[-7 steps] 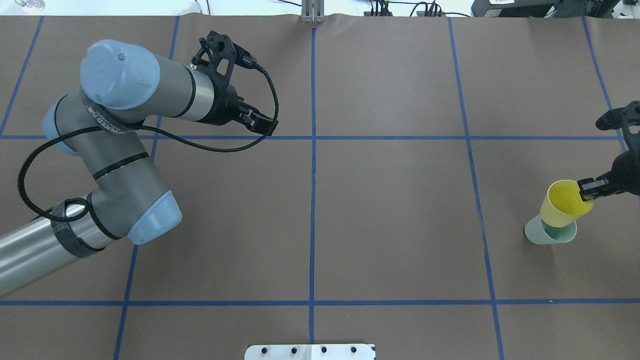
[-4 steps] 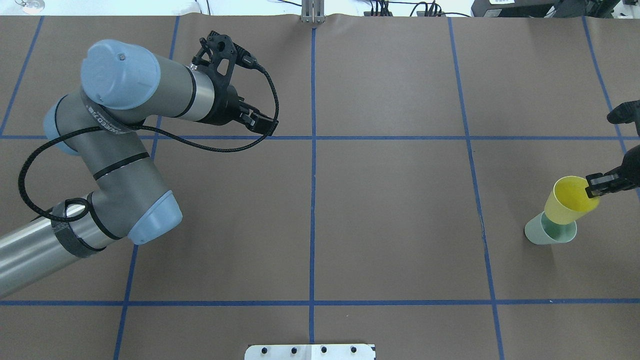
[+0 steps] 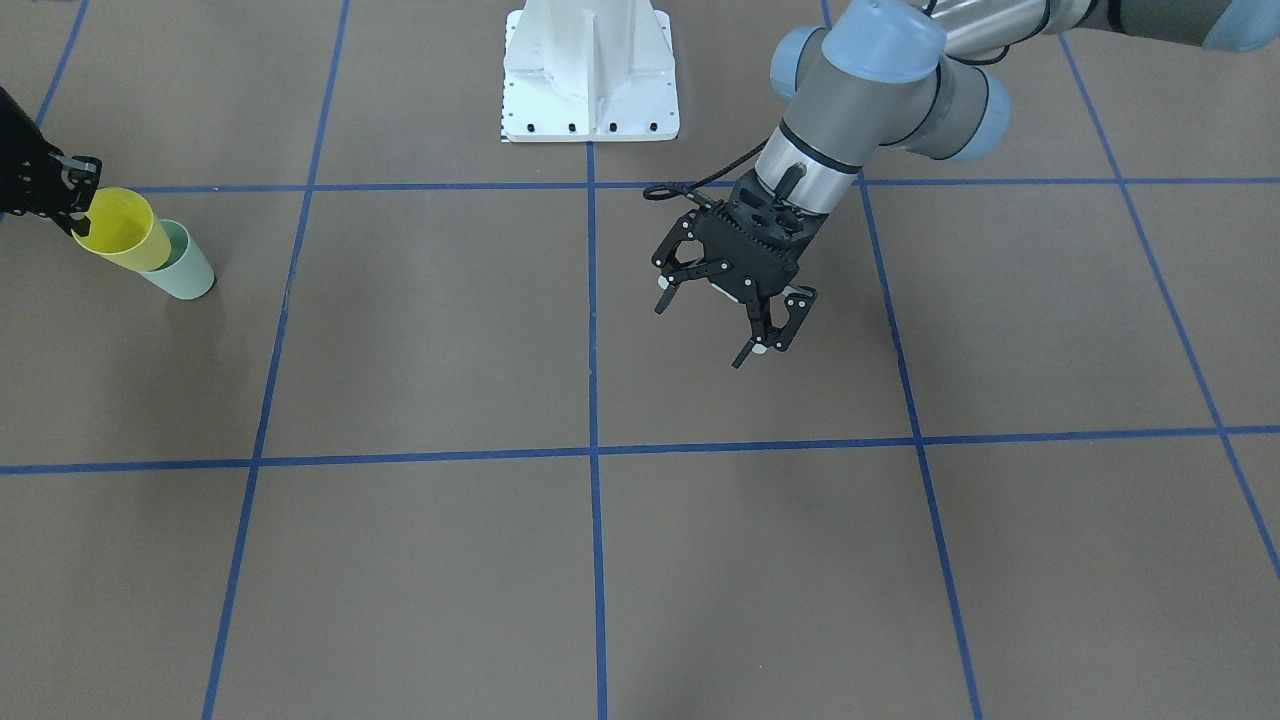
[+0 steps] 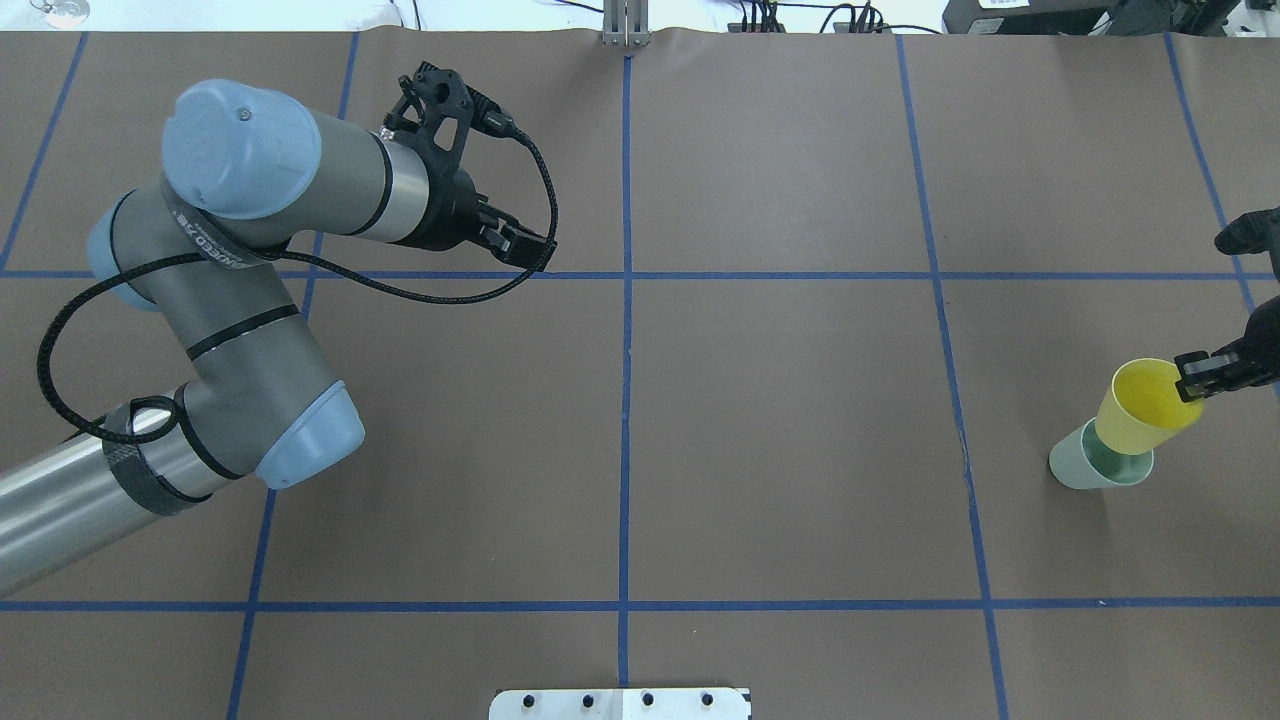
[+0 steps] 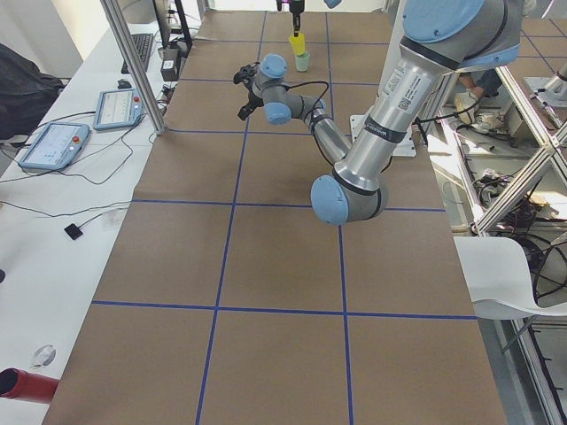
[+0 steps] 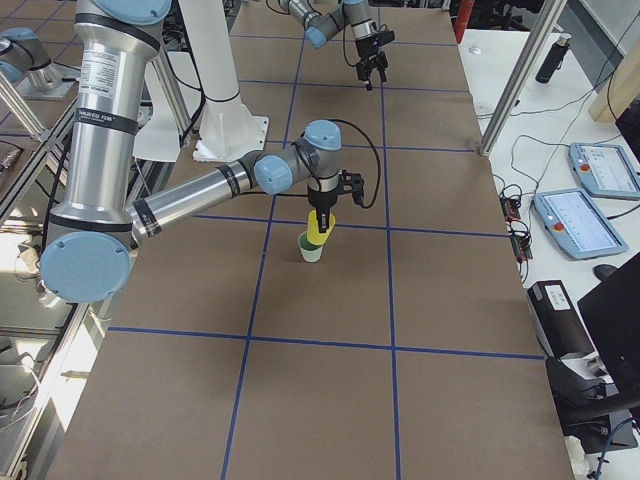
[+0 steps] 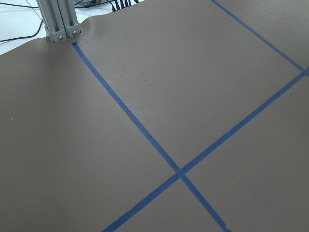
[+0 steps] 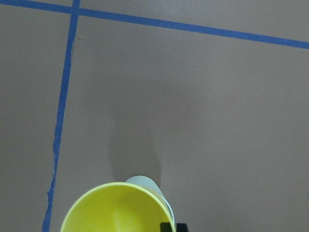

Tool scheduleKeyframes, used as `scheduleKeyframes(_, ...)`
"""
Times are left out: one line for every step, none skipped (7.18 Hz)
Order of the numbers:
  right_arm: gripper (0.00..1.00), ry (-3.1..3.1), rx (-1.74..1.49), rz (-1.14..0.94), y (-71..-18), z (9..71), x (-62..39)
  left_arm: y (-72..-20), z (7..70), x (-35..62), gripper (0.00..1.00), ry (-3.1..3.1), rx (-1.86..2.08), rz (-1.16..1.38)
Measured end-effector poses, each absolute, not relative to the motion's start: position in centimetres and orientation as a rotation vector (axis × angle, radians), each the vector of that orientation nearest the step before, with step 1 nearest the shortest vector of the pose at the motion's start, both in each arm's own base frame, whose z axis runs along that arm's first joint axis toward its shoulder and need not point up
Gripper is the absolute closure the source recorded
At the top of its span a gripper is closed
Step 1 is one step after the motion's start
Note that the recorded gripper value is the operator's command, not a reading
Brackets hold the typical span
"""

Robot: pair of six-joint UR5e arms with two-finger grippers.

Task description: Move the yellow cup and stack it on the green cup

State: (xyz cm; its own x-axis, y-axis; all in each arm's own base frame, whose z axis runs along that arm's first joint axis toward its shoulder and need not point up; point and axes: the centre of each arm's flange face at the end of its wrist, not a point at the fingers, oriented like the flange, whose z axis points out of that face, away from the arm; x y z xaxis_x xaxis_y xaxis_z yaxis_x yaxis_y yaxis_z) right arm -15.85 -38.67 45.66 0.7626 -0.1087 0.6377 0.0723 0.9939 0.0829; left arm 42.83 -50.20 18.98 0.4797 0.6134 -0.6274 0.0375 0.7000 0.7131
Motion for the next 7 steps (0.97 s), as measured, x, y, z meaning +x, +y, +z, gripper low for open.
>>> scheduleKeyframes(1.0, -0.696, 0.053, -0.099, -38.66, 45.71, -15.89, -50.21, 18.97, 42.83, 0.0, 1.026, 0.736, 0.393)
scheduleKeyframes(1.0, -0.695, 0.052, -0.1, -38.66, 45.79, -15.95, -50.21, 18.96, 42.83, 0.0, 1.026, 0.736, 0.393)
scheduleKeyframes(1.0, -0.694, 0.049, -0.101, -38.66, 45.9, -16.06, -50.21, 18.94, 42.82, 0.0, 1.026, 0.737, 0.393)
scheduleKeyframes(1.0, -0.694, 0.047, -0.105, -38.64, 45.95, -16.26, -50.22, 18.91, 42.76, 0.0, 1.027, 0.738, 0.392)
scheduleKeyframes(1.0, -0.694, 0.045, -0.11, -38.59, 45.96, -16.46, -50.22, 18.92, 42.73, 0.0, 1.027, 0.739, 0.392)
scheduleKeyframes(1.0, -0.694, 0.044, -0.113, -38.54, 45.94, -16.6, -50.22, 18.95, 42.71, 0.0, 1.027, 0.739, 0.392)
scheduleKeyframes(1.0, -0.694, 0.043, -0.116, -38.5, 45.95, -16.74, -50.22, 18.94, 42.71, 0.0, 1.027, 0.739, 0.392)
